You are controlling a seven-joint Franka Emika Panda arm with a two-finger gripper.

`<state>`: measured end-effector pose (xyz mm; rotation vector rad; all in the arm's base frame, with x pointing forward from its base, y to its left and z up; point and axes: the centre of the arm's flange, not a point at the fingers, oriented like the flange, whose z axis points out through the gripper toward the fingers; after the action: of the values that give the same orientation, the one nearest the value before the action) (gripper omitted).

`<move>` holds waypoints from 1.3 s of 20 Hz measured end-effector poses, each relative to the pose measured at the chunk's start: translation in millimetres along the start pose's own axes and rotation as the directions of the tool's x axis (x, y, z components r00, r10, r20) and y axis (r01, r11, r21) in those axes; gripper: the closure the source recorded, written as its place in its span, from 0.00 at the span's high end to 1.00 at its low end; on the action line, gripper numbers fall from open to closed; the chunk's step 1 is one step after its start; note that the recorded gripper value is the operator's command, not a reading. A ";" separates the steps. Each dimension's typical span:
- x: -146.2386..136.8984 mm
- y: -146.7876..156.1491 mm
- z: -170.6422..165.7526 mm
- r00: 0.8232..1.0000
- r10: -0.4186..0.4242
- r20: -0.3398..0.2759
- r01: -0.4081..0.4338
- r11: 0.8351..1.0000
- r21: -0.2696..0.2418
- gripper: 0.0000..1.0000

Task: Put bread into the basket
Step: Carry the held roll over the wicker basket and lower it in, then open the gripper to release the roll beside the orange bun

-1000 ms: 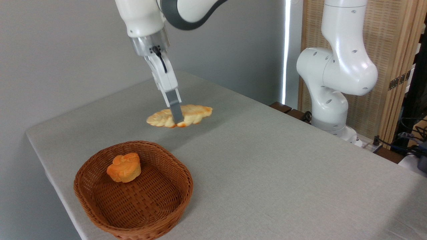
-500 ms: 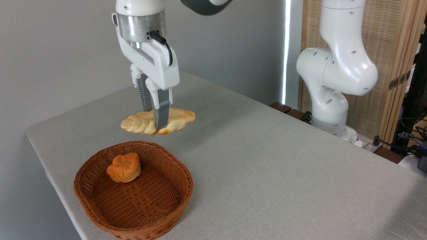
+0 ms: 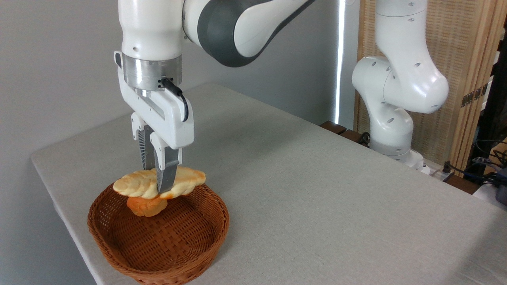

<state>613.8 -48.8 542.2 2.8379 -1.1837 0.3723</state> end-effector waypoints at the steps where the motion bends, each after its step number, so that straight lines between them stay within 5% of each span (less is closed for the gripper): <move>1: -2.7 -3.7 -0.4 1.000 -0.007 0.001 0.007 1.000 0.003 0.65; 2: -5.5 -7.2 -1.3 1.000 -0.014 0.001 0.014 1.000 0.006 0.77; 12: -8.0 -10.4 -2.2 1.000 -0.010 0.013 0.010 1.000 0.021 0.79; 26: -6.5 -8.7 -1.7 1.000 -0.006 0.013 0.006 1.000 0.019 1.00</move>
<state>615.2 -37.9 542.7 2.8643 -1.1798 0.3674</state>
